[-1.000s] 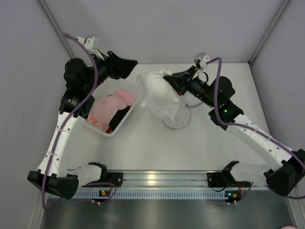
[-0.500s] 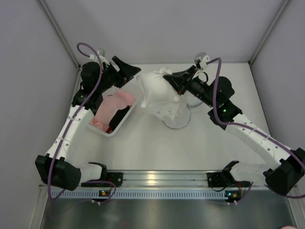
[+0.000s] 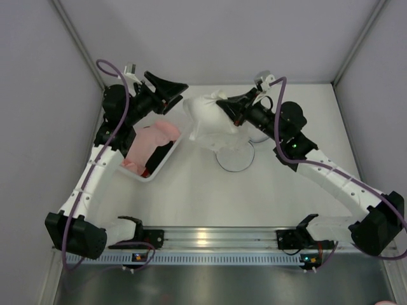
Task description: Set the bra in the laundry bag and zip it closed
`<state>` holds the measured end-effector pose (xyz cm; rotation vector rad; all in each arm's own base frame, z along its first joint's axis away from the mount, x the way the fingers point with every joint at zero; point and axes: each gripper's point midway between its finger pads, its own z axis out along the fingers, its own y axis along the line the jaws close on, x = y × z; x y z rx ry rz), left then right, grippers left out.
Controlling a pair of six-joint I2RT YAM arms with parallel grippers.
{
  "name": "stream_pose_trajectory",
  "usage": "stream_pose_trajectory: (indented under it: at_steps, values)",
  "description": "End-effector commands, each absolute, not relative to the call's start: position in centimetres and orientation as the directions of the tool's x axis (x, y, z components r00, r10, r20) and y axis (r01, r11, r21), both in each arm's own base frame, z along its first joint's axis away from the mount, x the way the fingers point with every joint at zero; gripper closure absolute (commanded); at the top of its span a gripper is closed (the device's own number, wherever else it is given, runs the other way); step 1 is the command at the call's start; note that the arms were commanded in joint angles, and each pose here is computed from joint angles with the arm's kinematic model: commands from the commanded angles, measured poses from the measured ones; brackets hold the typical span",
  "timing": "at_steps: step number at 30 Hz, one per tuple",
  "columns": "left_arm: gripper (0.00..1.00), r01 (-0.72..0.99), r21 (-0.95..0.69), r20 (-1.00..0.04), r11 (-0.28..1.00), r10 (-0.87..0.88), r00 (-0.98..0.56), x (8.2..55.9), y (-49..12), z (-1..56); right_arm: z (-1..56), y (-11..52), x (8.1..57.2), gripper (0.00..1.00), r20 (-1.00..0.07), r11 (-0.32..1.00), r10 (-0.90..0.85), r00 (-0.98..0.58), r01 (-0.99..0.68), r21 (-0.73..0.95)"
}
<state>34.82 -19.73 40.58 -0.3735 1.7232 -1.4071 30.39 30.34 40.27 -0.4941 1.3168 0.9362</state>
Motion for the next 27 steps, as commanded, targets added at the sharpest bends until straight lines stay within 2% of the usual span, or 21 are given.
stream_pose_trajectory:
  at_steps: [1, 7, 11, 19, 27]
  values:
    - [0.25, 0.339, -0.893, -0.445, 0.295, -0.687, -0.575, 34.0, -19.9, 42.6, 43.5, 29.7, 30.3, 1.00, -0.929, 0.555, 0.365, 0.069, -0.816, 0.158]
    - [0.21, 0.294, -0.886, -0.463, 0.358, -0.703, -0.539, 34.5, -19.0, 41.5, 44.0, 30.0, 30.3, 1.00, -0.927, 0.548, 0.368, 0.079, -0.824, 0.148]
    - [0.22, 0.279, -0.903, -0.430, 0.327, -0.695, -0.576, 34.5, -19.5, 41.4, 44.1, 30.2, 30.2, 1.00, -0.921, 0.529, 0.382, 0.073, -0.835, 0.153]
    - [0.34, 0.285, -0.913, -0.408, 0.293, -0.704, -0.582, 33.9, -19.6, 42.2, 44.4, 30.3, 30.7, 1.00, -0.913, 0.542, 0.398, 0.089, -0.826, 0.156]
    - [0.29, 0.241, -0.920, -0.391, 0.309, -0.706, -0.591, 34.5, -19.6, 40.6, 45.3, 30.6, 31.0, 1.00, -0.905, 0.536, 0.411, 0.108, -0.832, 0.144]
